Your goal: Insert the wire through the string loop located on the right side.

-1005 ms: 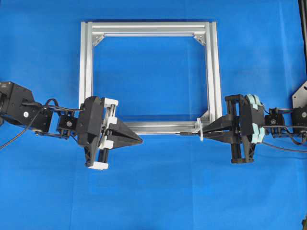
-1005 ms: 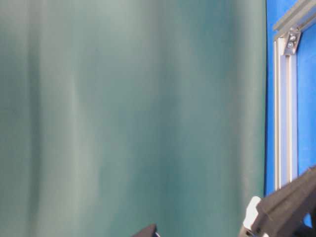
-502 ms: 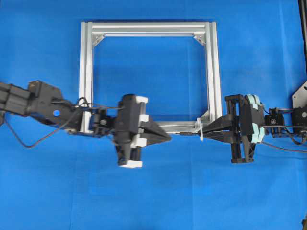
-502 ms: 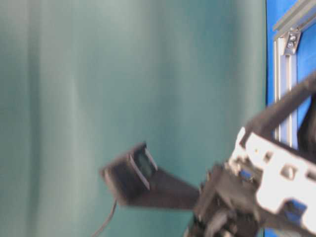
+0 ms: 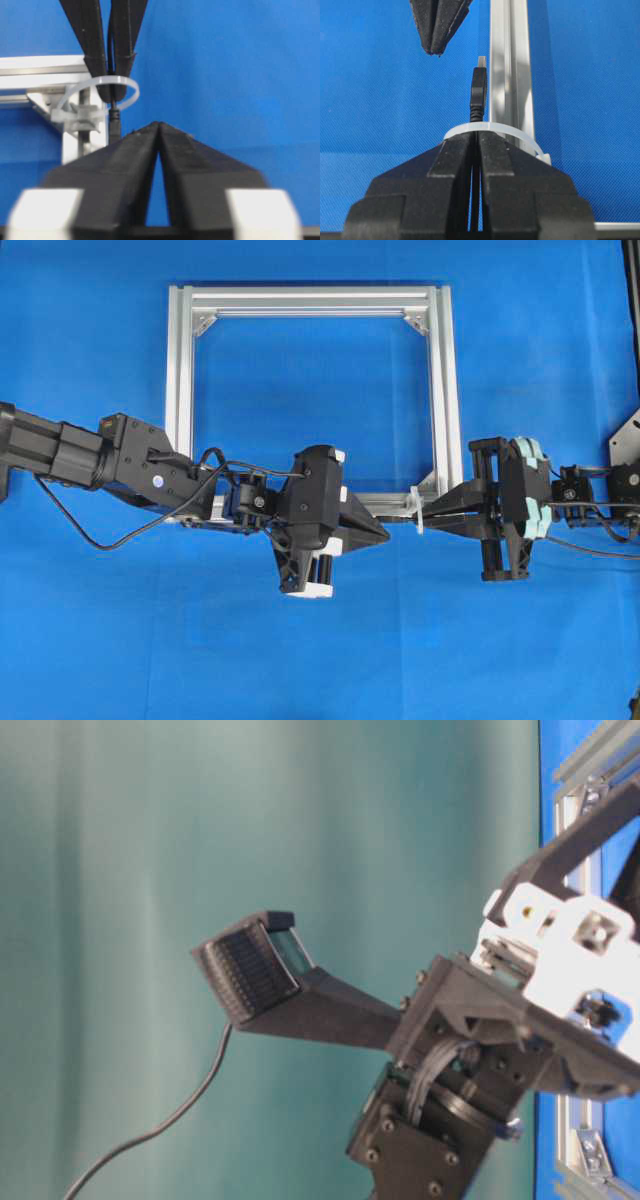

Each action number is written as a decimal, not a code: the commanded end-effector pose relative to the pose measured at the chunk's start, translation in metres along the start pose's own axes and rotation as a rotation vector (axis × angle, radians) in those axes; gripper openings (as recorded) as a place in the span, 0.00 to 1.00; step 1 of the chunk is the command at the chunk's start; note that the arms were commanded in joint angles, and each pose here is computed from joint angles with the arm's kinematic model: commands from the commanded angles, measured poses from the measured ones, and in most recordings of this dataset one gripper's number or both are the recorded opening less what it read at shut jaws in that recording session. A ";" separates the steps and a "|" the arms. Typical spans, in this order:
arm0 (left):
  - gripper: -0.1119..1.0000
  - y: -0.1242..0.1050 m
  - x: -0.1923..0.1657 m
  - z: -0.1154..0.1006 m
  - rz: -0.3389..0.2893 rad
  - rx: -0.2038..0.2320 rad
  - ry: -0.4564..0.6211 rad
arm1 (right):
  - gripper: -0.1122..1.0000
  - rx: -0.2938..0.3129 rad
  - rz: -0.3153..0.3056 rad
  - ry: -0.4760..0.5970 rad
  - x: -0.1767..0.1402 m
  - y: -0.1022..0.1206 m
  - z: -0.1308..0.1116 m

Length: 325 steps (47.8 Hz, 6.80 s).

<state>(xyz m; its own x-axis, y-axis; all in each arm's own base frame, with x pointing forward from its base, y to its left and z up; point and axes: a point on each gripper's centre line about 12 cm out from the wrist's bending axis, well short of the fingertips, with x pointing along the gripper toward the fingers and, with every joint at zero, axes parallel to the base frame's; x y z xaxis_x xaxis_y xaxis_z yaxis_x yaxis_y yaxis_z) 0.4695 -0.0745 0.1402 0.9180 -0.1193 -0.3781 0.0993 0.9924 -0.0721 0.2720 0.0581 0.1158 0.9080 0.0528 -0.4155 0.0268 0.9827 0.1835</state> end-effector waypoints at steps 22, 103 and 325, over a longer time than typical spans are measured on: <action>0.88 0.006 0.000 0.020 0.011 -0.003 -0.056 | 0.07 0.004 0.003 -0.027 0.001 0.001 0.007; 0.88 0.018 0.027 -0.011 0.034 -0.012 -0.021 | 0.07 0.000 0.002 -0.022 0.000 0.001 0.006; 0.67 0.010 -0.224 -0.103 0.010 -0.167 0.246 | 0.86 0.013 0.000 0.015 -0.020 -0.006 -0.004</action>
<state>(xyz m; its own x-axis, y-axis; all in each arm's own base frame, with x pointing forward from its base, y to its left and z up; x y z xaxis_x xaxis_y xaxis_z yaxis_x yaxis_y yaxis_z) 0.2243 -0.0396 0.1259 0.7926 -0.1274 -0.5963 -0.0005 0.9778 -0.2095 0.2474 0.0502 0.1117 0.8859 0.0503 -0.4612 0.0418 0.9814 0.1873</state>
